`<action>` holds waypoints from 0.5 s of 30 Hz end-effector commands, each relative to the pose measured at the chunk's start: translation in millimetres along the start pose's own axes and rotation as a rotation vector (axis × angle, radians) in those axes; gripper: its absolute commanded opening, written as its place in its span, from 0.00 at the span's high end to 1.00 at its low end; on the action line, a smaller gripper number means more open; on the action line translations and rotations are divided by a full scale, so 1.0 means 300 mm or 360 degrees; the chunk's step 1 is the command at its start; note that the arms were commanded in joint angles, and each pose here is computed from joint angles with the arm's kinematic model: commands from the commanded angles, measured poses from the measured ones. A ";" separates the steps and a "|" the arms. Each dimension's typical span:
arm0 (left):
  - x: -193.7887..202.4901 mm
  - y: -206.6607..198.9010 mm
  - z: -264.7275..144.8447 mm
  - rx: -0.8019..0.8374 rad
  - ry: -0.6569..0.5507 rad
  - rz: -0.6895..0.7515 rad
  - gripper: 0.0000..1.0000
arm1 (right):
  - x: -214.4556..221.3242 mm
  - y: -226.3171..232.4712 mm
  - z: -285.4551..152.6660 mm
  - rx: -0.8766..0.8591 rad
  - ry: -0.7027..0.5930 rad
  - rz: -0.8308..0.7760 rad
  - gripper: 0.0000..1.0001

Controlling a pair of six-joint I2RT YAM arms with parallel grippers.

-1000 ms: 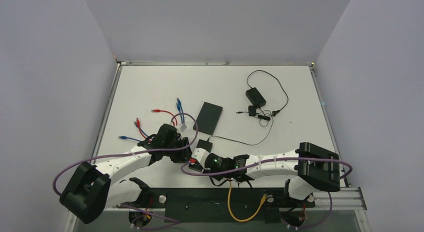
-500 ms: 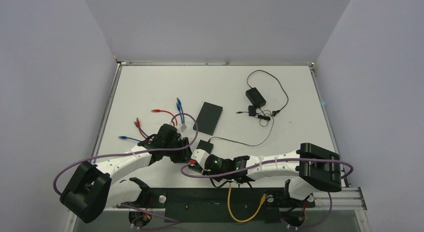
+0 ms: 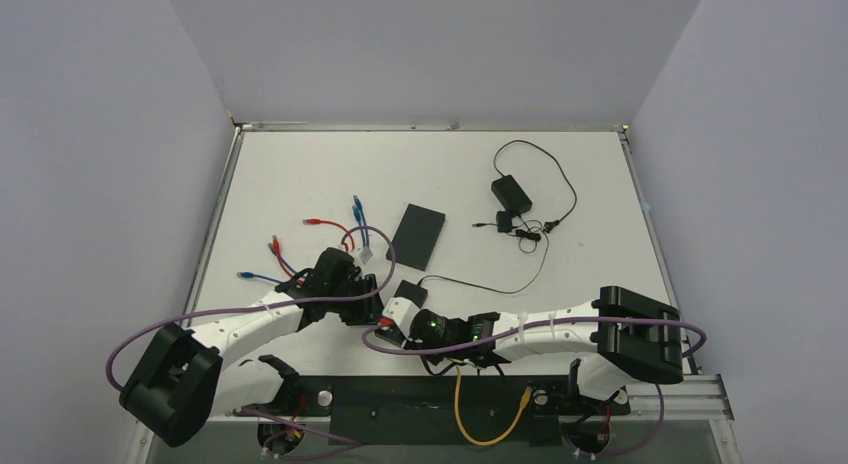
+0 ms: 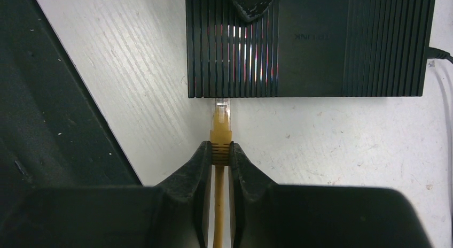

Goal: Insert the plug into the switch port
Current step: Insert the connector into the switch port.

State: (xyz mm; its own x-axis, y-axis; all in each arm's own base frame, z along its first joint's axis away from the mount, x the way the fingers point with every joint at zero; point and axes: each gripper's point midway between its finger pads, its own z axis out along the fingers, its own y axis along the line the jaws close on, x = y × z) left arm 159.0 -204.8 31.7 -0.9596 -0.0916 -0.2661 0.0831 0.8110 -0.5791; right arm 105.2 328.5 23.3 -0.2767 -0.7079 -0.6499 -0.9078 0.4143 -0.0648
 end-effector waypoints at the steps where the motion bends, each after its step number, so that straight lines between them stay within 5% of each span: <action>1: -0.011 -0.039 -0.014 0.0068 -0.0012 0.0003 0.67 | -0.127 0.032 -0.008 -0.0049 -0.0229 0.0056 1.00; 15: -0.008 -0.026 -0.016 0.0033 -0.0010 -0.0009 0.67 | -0.139 0.033 0.003 -0.0031 -0.0274 0.0153 1.00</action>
State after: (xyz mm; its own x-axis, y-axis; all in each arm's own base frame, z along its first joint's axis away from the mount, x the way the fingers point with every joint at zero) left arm 158.7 -203.7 31.2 -0.9600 -0.0964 -0.2629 0.0757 0.8145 -0.5752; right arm 101.5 336.9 25.3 -0.3021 -0.6681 -0.6800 -0.9017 0.4316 -0.0235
